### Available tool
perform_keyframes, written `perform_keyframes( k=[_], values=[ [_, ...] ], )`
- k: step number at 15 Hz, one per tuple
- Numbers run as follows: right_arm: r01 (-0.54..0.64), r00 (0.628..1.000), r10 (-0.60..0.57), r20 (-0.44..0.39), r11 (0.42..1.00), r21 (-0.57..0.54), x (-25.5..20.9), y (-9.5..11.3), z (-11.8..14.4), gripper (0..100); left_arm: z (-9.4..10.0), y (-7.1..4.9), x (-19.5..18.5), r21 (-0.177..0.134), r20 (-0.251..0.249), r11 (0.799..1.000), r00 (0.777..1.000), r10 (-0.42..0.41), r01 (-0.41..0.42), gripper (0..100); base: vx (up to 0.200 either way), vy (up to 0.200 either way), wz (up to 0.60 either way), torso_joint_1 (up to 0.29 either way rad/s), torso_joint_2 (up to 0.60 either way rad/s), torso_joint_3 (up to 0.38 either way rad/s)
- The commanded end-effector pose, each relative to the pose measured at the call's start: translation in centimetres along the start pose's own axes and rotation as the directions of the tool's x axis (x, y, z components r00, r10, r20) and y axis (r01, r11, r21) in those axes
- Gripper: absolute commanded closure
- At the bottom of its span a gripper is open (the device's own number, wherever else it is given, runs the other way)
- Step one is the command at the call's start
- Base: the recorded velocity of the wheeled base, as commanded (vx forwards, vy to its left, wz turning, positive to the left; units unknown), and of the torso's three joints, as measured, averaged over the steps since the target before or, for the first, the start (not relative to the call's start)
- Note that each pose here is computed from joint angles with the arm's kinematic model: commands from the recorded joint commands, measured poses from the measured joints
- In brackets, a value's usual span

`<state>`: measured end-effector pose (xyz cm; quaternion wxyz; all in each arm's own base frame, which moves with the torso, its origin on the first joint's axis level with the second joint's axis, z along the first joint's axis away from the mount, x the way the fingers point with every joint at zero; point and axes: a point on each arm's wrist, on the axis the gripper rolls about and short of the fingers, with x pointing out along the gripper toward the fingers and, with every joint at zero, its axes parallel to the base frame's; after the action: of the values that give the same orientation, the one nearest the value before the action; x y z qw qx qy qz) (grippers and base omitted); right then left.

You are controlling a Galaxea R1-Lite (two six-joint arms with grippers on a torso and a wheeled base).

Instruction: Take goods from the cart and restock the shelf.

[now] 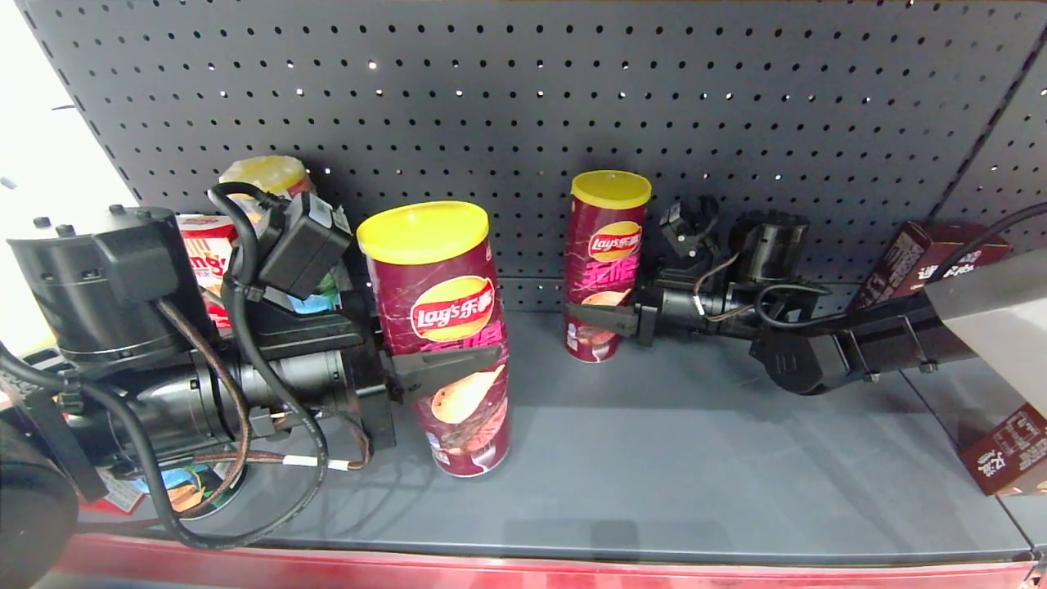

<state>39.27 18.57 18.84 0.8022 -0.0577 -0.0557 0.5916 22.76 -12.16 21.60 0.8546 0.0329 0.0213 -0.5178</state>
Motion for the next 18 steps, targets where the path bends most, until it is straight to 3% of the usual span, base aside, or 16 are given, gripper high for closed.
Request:
perform_keyframes(
  k=[1, 5, 9, 10, 12, 14, 18],
  values=[
    [0.000, 1.000, 0.000, -0.002, 1.000, 0.003, 0.1, 0.0, -0.2, 100, 0.0, 0.1, 0.0, 0.001, 0.002, 1.000, 1.000, 0.004, -0.004, 100, 0.000, 0.000, 0.00, 0.000, 0.00, 0.000],
    [-0.007, 1.000, 0.007, 0.000, 1.000, 0.002, -0.4, 1.3, 0.6, 100, -0.1, 0.1, -0.1, 0.000, -0.002, 1.000, 1.000, 0.005, -0.005, 100, 0.000, 0.000, 0.00, 0.000, 0.00, 0.000],
    [-0.006, 1.000, 0.006, 0.007, 1.000, -0.002, -2.8, 5.2, 3.4, 100, 0.0, 0.1, -0.1, 0.002, 0.002, 1.000, 1.000, 0.005, -0.005, 100, 0.000, 0.000, 0.00, 0.000, 0.00, 0.000],
    [-0.008, 1.000, 0.008, 0.008, 1.000, -0.003, -2.9, 5.4, 3.5, 100, 0.0, 0.1, -0.1, 0.002, 0.002, 1.000, 1.000, 0.005, -0.005, 100, 0.000, 0.000, 0.00, 0.000, 0.00, 0.000],
    [-0.052, 0.999, 0.052, 0.002, 0.999, 0.012, -4.4, 10.3, 3.8, 100, 0.1, 0.0, -0.1, 0.009, 0.004, 1.000, 1.000, 0.005, -0.005, 100, 0.000, 0.000, 0.00, 0.000, 0.00, 0.000],
    [-0.040, 0.999, 0.040, -0.001, 0.999, 0.017, -5.1, 13.2, 3.6, 100, 0.2, 0.1, -0.1, 0.010, 0.008, 1.000, 1.000, 0.006, -0.006, 100, 0.000, 0.000, 0.00, 0.000, 0.00, 0.000],
    [-0.039, 0.999, 0.040, -0.025, 0.999, 0.037, -6.5, 16.7, 2.4, 100, 0.2, 0.0, -0.1, 0.010, 0.008, 1.000, 1.000, 0.004, -0.004, 100, 0.000, 0.000, 0.00, 0.000, 0.00, 0.000]
  ],
)
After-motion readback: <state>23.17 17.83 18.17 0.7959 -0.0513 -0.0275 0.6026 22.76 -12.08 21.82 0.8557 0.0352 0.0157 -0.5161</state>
